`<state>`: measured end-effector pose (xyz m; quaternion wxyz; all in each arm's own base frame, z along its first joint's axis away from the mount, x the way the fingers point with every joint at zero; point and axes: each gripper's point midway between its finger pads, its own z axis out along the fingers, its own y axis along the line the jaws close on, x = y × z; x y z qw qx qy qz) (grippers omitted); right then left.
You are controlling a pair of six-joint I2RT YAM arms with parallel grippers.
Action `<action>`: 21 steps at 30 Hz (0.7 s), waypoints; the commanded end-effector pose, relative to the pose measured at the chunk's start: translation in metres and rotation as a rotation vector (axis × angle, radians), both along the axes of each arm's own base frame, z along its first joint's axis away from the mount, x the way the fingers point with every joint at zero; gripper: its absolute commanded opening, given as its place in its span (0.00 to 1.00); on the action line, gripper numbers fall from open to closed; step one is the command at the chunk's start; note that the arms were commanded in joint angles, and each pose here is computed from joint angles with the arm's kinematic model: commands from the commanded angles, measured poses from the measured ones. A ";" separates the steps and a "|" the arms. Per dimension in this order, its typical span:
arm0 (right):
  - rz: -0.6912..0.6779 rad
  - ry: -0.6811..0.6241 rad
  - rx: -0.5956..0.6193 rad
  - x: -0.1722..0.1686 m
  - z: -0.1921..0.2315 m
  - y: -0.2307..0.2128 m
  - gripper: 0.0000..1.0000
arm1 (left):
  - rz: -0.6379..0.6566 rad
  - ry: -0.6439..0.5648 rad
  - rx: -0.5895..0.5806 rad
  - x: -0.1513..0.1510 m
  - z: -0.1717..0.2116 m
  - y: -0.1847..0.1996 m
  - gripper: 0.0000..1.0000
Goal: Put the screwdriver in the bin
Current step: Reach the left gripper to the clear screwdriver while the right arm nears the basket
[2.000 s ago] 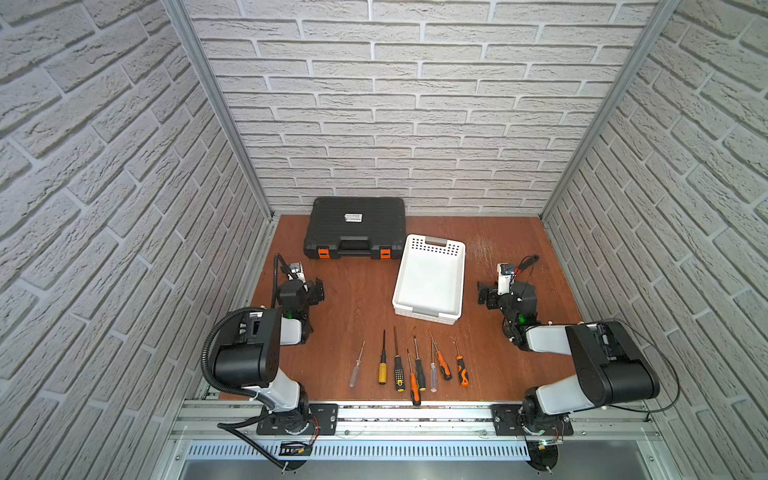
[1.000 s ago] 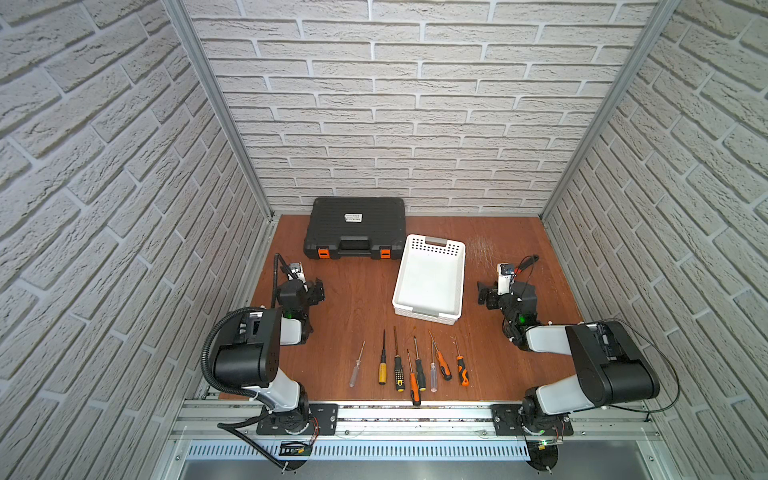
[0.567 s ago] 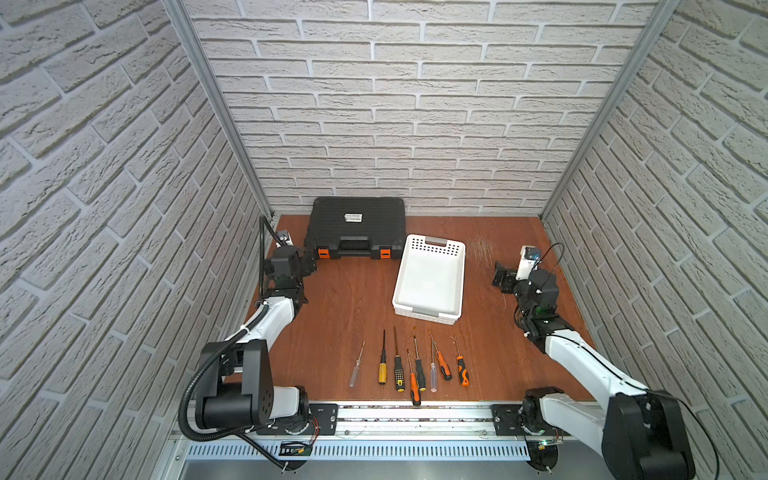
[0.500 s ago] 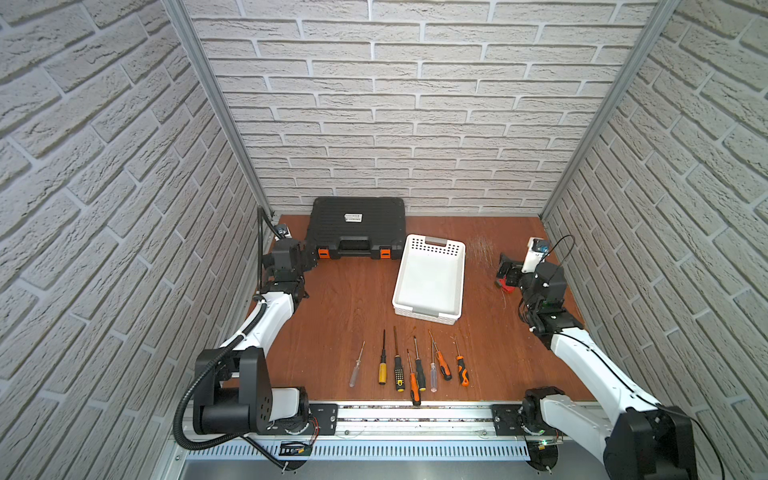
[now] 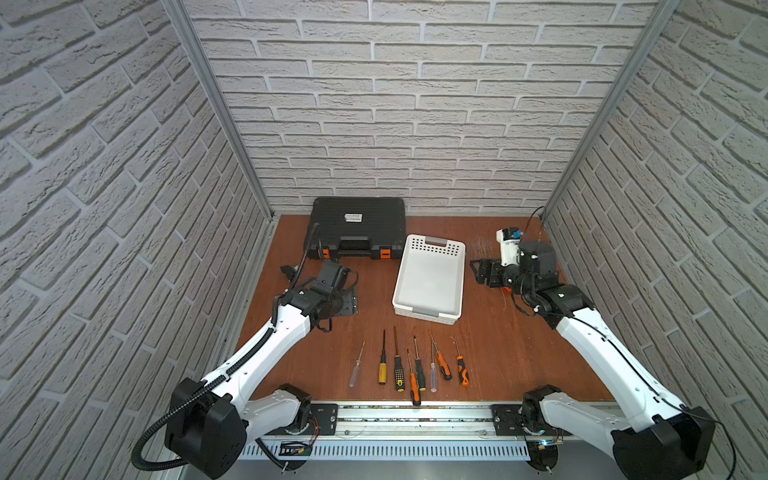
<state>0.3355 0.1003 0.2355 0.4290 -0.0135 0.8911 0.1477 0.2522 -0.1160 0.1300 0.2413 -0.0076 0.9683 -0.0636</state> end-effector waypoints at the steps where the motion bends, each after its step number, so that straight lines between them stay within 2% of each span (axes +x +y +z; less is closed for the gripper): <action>1: 0.077 0.081 0.033 -0.007 -0.010 0.030 0.85 | -0.011 0.191 -0.021 -0.062 -0.030 -0.010 0.72; 4: 0.102 0.079 0.053 -0.003 -0.012 0.045 0.84 | -0.048 0.263 -0.055 -0.091 -0.054 -0.027 0.62; 8: 0.126 0.083 0.074 0.003 -0.011 0.058 0.83 | -0.083 0.358 -0.027 -0.121 -0.083 -0.037 0.54; 15: 0.150 0.084 0.077 0.004 -0.008 0.069 0.81 | -0.108 0.397 0.065 -0.131 -0.098 -0.037 0.54; 21: 0.151 0.094 0.071 0.003 -0.014 0.069 0.81 | -0.101 0.430 0.062 -0.139 -0.114 -0.035 0.50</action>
